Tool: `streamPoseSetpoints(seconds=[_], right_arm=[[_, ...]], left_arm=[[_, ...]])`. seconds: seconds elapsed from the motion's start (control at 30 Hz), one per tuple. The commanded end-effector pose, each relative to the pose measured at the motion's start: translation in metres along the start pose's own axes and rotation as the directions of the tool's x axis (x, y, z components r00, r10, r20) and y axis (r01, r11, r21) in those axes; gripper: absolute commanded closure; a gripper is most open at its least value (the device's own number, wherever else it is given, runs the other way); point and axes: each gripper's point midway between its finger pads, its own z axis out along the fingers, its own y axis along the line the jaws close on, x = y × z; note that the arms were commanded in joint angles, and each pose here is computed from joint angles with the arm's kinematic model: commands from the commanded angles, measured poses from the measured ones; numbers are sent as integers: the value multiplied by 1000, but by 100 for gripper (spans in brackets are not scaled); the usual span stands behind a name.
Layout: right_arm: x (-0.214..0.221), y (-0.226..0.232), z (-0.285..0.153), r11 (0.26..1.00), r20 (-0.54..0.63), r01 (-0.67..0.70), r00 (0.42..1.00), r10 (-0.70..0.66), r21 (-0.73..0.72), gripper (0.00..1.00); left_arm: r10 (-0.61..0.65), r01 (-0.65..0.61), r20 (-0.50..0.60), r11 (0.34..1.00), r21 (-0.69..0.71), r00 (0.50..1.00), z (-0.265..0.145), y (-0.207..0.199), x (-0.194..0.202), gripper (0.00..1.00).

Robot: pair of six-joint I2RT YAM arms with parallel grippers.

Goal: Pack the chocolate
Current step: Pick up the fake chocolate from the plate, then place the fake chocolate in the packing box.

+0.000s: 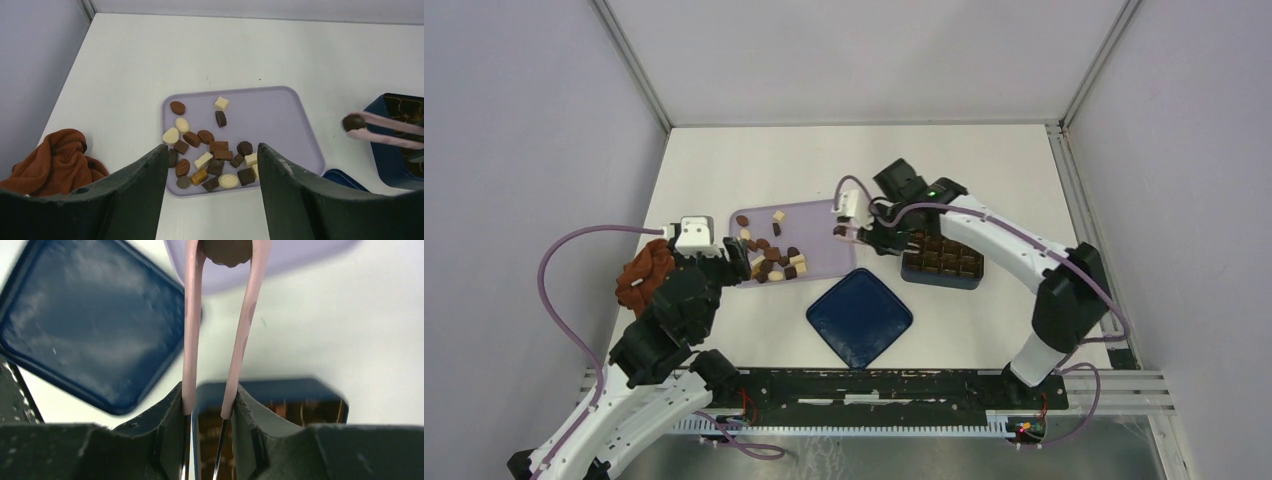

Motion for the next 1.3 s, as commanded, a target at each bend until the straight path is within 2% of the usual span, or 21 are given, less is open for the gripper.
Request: streamPoseSetpoints(seconds=[0.0, 0.1, 0.17, 0.23, 0.33, 0.43, 0.5, 0.63, 0.73, 0.87, 1.13, 1.27], right_arm=[[26, -27, -50, 991, 128, -98, 988, 85, 94, 88], [57, -39, -75, 974, 177, -184, 971, 159, 135, 88], [79, -49, -91, 954, 215, -250, 953, 213, 164, 88], [100, -54, -103, 935, 249, -307, 933, 259, 178, 88], [129, -61, -118, 901, 307, -392, 894, 326, 187, 88], [150, -64, -124, 870, 336, -450, 865, 371, 199, 88], [161, -64, -126, 853, 329, -468, 863, 384, 232, 88], [177, -65, -127, 829, 310, -484, 863, 399, 281, 88], [183, -63, -124, 824, 299, -486, 864, 404, 290, 88], [195, -66, -129, 804, 299, -512, 852, 430, 304, 87], [196, -64, -126, 807, 301, -517, 848, 437, 284, 87], [196, -63, -125, 812, 300, -517, 847, 439, 272, 87]], left_arm=[[7, -8, 14, 999, 54, 1000, 3, -11, -5, 25], [-102, 103, -13, 971, 215, 995, -1, -46, -10, 8], [-200, 210, -68, 906, 368, 978, -4, -86, -16, 5], [-270, 314, -161, 823, 473, 949, -1, -126, -16, 5], [-339, 476, -340, 712, 516, 877, 13, -177, 1, 9], [-328, 557, -480, 675, 484, 814, 38, -219, 21, 18], [-296, 559, -527, 691, 458, 797, 56, -243, 37, 23], [-174, 417, -547, 835, 359, 819, 92, -284, 85, 24], [-85, 302, -555, 900, 313, 828, 114, -311, 114, 43], [-21, 240, -588, 924, 297, 809, 137, -333, 148, 52], [56, 163, -619, 943, 291, 784, 154, -351, 176, 53], [81, 127, -627, 951, 281, 775, 158, -349, 185, 58]])
